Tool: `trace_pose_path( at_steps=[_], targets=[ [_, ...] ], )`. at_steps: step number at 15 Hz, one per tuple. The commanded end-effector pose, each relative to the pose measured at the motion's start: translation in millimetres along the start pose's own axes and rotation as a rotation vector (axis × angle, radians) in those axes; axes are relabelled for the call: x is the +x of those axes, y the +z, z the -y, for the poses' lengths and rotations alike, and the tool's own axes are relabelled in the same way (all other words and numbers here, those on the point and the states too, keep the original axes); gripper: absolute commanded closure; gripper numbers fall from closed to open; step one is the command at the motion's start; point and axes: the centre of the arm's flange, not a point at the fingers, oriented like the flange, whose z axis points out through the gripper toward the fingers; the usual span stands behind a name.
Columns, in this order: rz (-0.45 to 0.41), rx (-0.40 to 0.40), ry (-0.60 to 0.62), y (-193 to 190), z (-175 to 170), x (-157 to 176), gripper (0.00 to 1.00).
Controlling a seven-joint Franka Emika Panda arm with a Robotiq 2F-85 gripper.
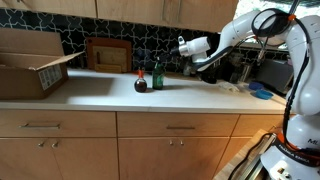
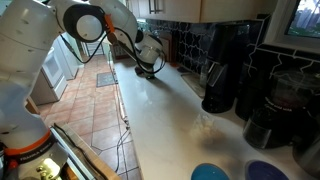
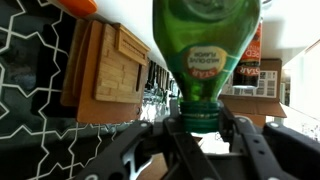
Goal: Move the green bottle forward
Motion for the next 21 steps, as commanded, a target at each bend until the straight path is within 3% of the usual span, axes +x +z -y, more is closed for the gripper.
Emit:
trace_pose_path(
  at_steps=[1, 4, 5, 8, 12, 16, 21],
  targets=[
    [-0.025, 0.012, -0.015, 1.3, -26.4, 21.3, 0.27],
    [-0.022, 0.007, -0.021, -8.1, -29.9, 28.0, 0.04],
    [-0.015, 0.015, -0.021, -11.3, -29.6, 29.2, 0.01],
    [0.053, 0.071, 0.021, -29.1, -18.6, 28.1, 0.00],
    [0.220, 0.148, 0.065, -67.7, -1.1, 28.7, 0.00],
    [0.417, 0.094, 0.069, -95.2, 9.7, 41.0, 0.00],
    [0.657, 0.097, 0.144, -110.5, 43.6, 49.4, 0.00]
  ],
)
